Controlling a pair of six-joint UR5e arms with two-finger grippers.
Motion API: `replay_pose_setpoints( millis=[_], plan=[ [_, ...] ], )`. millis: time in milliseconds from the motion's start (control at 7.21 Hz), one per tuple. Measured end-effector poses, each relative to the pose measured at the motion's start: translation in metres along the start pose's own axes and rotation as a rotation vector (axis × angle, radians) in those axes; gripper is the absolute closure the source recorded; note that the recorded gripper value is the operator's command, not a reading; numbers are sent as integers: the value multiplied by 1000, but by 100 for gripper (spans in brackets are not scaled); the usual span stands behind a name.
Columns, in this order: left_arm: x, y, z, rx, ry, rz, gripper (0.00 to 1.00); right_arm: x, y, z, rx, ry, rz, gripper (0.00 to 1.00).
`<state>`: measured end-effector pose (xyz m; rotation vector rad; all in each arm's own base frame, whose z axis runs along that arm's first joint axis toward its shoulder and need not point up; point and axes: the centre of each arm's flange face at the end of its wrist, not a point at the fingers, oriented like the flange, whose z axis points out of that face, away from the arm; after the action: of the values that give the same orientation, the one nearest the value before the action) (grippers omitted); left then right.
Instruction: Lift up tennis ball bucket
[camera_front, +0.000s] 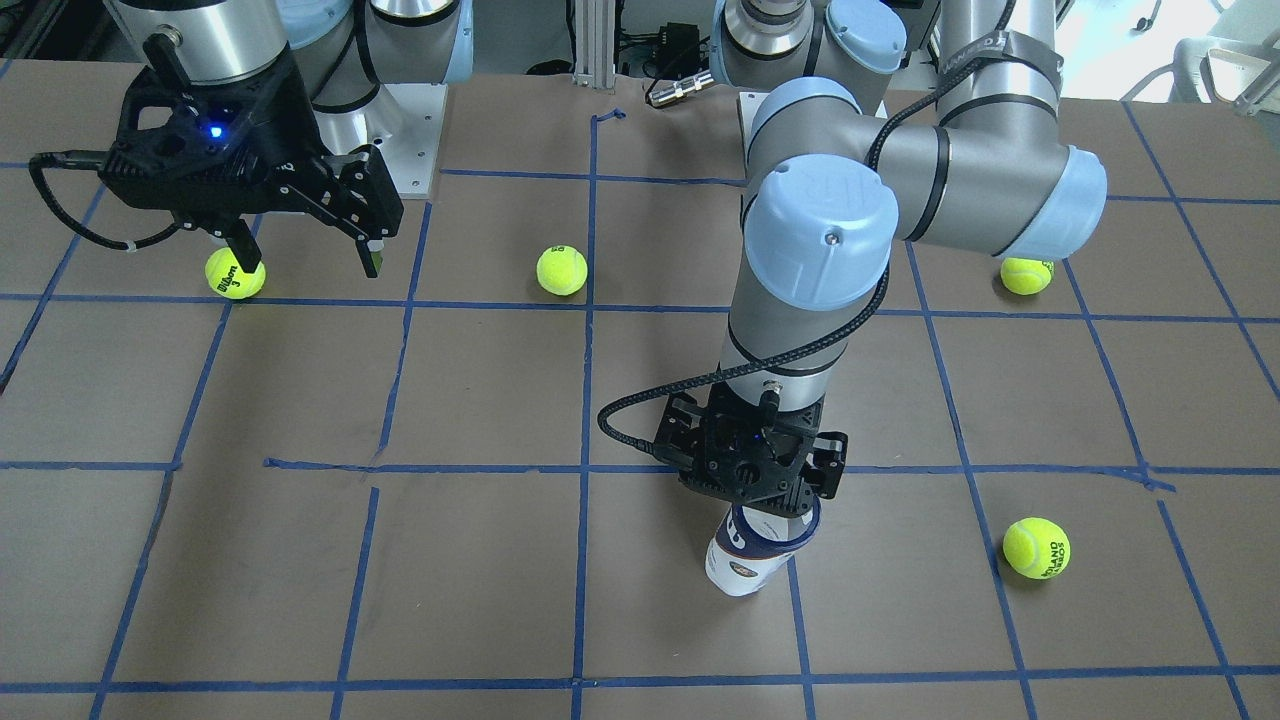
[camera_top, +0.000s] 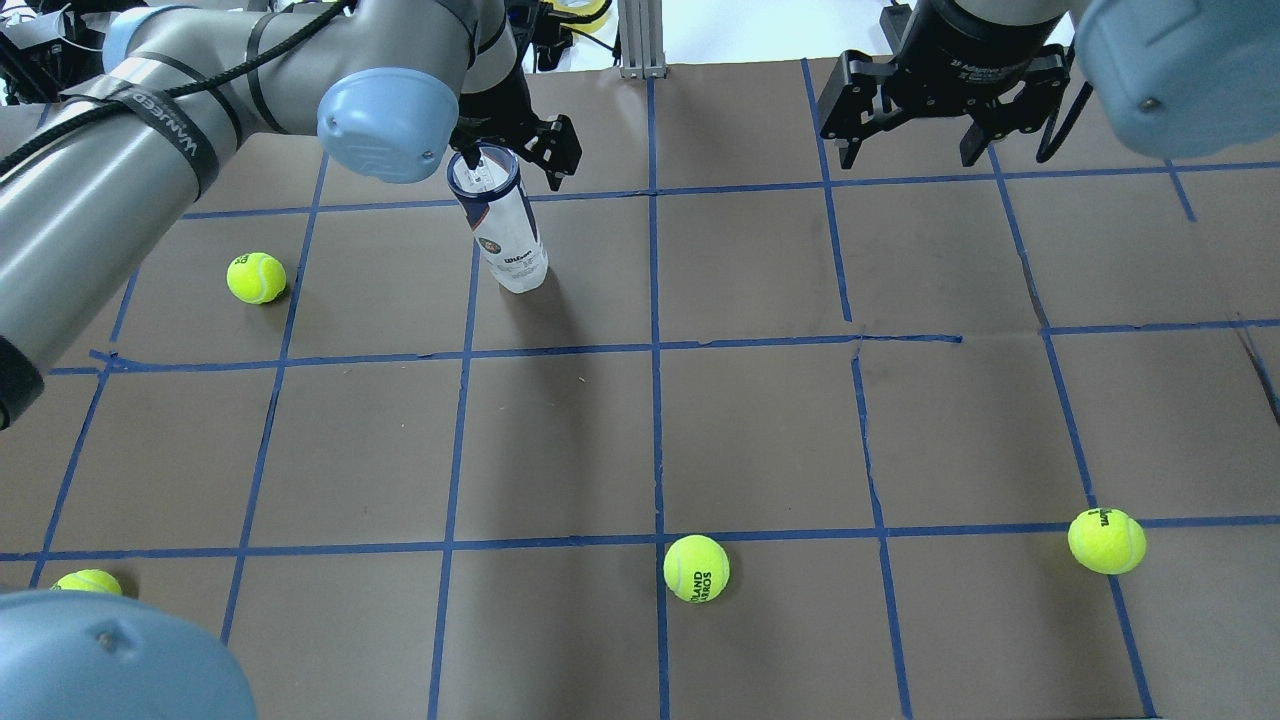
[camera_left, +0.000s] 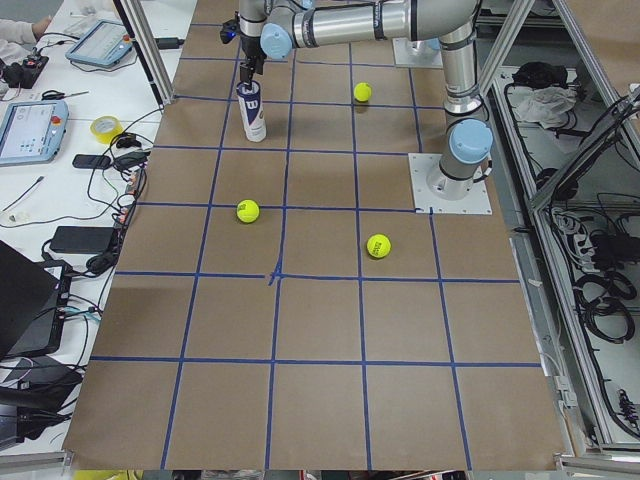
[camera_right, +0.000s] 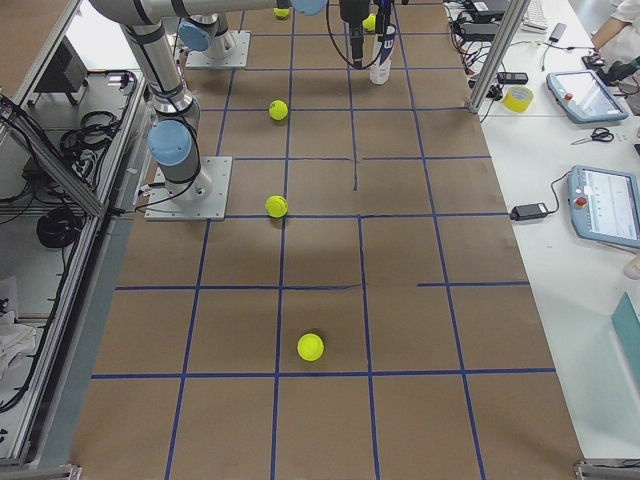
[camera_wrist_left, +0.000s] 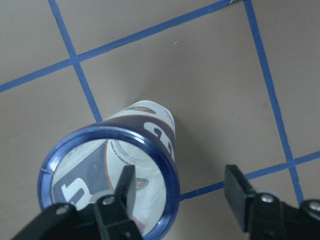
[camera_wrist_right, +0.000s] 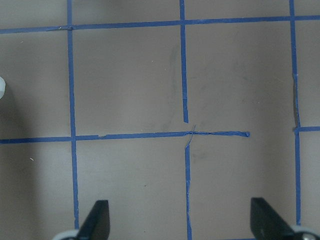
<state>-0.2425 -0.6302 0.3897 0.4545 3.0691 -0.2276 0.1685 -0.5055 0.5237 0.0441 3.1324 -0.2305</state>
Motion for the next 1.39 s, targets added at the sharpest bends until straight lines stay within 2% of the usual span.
replay_pose_setpoints(
  millis=[416,693,971,1387],
  plan=[
    [-13,14,-80,-55,-5,-57,0,0,0,1,-1,-3,0,0],
    [-48,42,-121,-122,-8,-121,0,-1,0,1,-1,-5,0,0],
    [-75,74,-146,-151,-9,-176,0,0,-1,1,-1,-4,0,0],
    [-104,114,-156,-164,-23,-235,0,-1,-2,1,6,-8,-1,0]
  ],
)
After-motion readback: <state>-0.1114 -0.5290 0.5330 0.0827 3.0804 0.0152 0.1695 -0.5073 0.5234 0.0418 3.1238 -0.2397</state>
